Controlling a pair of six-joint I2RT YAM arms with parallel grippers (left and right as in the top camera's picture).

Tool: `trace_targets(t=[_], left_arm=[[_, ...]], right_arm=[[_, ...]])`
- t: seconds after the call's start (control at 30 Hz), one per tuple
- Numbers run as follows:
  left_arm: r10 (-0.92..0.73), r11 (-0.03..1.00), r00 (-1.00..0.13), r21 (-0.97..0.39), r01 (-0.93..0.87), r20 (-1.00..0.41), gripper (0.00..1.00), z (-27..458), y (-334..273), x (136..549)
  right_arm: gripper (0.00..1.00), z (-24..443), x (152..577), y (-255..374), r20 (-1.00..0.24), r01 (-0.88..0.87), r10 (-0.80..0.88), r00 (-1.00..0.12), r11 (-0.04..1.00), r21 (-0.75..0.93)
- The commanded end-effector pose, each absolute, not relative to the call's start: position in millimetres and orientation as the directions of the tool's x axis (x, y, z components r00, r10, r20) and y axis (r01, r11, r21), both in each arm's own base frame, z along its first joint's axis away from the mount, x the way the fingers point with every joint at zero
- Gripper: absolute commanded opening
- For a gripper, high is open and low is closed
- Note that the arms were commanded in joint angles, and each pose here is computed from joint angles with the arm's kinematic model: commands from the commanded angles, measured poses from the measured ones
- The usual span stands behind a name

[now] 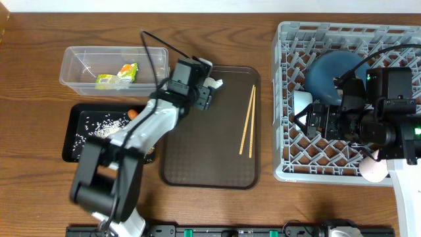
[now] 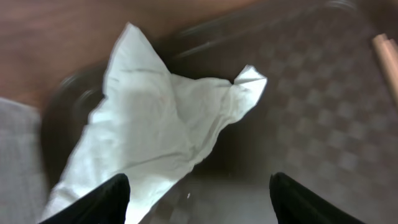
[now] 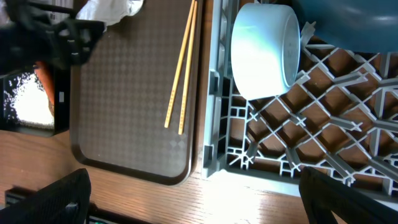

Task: Sort waste into correct bins and load items into the dishwasher rack
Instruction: 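Grasp the white tissue on the brown tray with the left gripper, then drop the tissue into the clear plastic container with the left gripper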

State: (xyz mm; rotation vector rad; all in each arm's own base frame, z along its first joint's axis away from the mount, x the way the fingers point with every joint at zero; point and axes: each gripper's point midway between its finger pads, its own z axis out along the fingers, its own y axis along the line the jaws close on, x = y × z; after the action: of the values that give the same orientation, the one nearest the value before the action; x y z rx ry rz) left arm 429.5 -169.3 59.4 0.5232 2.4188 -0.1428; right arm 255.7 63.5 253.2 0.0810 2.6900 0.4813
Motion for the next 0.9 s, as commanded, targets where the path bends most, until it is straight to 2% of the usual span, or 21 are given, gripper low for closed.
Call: trace_targets(t=[0.0,0.2,0.23,0.33,0.4,0.43,0.47,0.73,0.87], left_arm=[[0.362,0.915,-0.722,0.078,0.395,-0.589,0.73,32,-163,432],[0.364,0.915,-0.728,0.077,0.396,-0.581,0.73,3,-165,439],[0.365,0.915,-0.731,0.077,0.396,-0.576,0.69,-1,-165,439],[0.366,0.914,-0.736,0.072,0.399,-0.57,0.43,-1,-166,437],[0.362,0.915,-0.731,0.072,0.396,-0.579,0.23,8,-166,437],[0.36,0.916,-0.726,0.072,0.396,-0.586,0.1,14,-166,437],[0.358,0.916,-0.72,0.072,0.395,-0.595,0.06,23,-166,437],[0.304,0.929,-0.598,0.09,0.36,-0.742,0.06,139,-156,433],[0.255,0.961,-0.542,0.149,0.232,-0.801,0.06,184,-119,438]], right_arm=[[0.99,254,255,67,-0.378,-0.023,0.12,-0.918,0.936,0.351],[0.99,254,255,67,-0.379,-0.023,0.12,-0.918,0.936,0.351],[0.99,254,255,67,-0.379,-0.023,0.12,-0.918,0.936,0.352],[0.99,254,255,67,-0.377,-0.023,0.12,-0.918,0.936,0.352],[0.99,254,254,67,-0.375,-0.022,0.12,-0.919,0.936,0.352],[0.99,254,254,67,-0.375,-0.022,0.12,-0.919,0.936,0.352],[0.99,254,254,67,-0.375,-0.022,0.12,-0.919,0.936,0.352],[0.99,254,254,67,-0.375,-0.022,0.12,-0.919,0.936,0.352],[0.99,254,254,67,-0.375,-0.021,0.12,-0.919,0.936,0.352]])
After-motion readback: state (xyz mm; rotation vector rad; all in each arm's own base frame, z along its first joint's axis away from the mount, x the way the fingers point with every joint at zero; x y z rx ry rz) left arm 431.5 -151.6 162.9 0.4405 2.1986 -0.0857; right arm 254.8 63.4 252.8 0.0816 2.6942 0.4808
